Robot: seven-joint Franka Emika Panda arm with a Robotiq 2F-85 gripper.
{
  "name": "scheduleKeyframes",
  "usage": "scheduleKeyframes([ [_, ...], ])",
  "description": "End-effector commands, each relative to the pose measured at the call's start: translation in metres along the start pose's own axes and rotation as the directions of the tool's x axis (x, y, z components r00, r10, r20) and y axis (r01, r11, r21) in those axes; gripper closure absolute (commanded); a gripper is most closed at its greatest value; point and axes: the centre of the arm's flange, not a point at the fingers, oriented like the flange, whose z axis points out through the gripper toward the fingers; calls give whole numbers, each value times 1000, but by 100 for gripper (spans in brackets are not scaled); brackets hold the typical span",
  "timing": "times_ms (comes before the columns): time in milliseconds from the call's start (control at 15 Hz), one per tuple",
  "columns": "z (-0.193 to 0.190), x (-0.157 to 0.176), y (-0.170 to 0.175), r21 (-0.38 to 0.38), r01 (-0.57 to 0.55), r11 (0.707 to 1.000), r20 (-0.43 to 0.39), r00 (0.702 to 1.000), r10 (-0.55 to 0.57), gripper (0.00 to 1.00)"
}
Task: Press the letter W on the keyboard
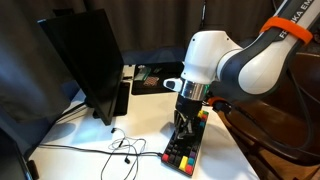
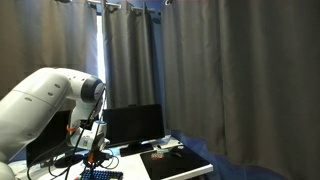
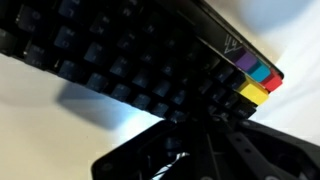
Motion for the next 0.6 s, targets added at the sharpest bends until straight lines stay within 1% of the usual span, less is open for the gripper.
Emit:
scheduleKeyframes([
  [0,10,-2,0,-10,17,1000,2,1000,-17,100],
  [533,11,-4,1,-9,13,1000,12,1000,-13,100],
])
